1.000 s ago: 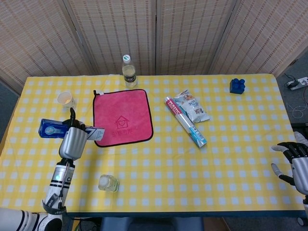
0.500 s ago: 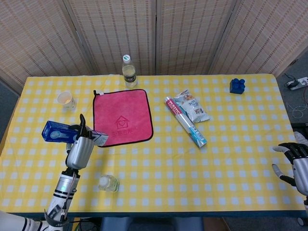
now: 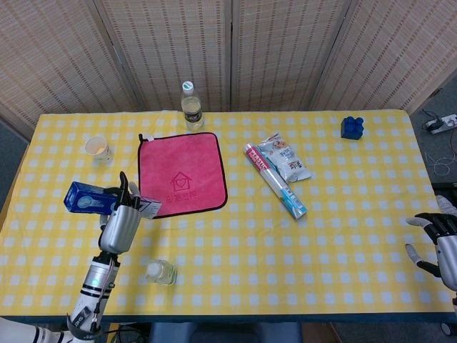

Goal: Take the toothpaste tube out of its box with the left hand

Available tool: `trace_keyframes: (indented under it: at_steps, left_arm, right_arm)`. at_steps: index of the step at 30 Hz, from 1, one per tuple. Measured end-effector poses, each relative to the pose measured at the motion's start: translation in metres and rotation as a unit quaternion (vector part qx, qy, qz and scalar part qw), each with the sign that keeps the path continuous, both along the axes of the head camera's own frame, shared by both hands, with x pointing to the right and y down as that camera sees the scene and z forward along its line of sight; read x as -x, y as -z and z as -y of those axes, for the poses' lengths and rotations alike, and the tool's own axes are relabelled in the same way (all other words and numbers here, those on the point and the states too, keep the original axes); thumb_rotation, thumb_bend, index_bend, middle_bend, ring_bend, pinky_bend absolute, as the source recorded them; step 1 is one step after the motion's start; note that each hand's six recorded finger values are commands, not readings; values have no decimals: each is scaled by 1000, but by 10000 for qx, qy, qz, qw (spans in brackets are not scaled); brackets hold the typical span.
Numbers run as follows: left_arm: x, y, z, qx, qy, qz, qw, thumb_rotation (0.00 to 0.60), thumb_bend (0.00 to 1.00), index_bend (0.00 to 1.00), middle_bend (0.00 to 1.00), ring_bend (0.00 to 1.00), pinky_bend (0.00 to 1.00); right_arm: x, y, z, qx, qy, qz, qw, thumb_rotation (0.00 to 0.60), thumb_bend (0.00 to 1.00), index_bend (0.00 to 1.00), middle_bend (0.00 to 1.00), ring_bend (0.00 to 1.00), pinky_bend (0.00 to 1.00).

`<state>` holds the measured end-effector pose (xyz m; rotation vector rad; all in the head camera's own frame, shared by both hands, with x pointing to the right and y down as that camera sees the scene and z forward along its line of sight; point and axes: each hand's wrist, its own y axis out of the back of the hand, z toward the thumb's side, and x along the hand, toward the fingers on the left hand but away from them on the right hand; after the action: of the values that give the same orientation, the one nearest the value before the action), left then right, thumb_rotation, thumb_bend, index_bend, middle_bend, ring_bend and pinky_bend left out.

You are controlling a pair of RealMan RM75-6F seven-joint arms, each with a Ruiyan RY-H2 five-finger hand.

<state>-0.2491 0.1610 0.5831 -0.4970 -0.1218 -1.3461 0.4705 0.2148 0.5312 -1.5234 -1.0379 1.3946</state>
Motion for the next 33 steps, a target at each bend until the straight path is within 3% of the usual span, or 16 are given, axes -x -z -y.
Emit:
trace_keyframes:
  at_steps: [7, 20, 33]
  left_arm:
    - [0, 1, -1, -17, -20, -85, 10000, 600, 310, 210, 278, 304, 60]
    - [5, 14, 9, -124, 201, -306, 9993, 600, 311, 229, 277, 304, 60]
    - [21, 54, 34, -409, 720, -876, 9927, 600, 311, 246, 278, 304, 56]
  right_arm:
    - [1, 0, 0, 5, 2, 3, 10000, 600, 256, 343, 307, 239, 207]
    - [1, 2, 0, -30, 0, -6, 10000, 600, 255, 343, 307, 240, 207]
    - [2, 2, 1, -38, 14, -22, 10000, 600, 256, 344, 307, 240, 207]
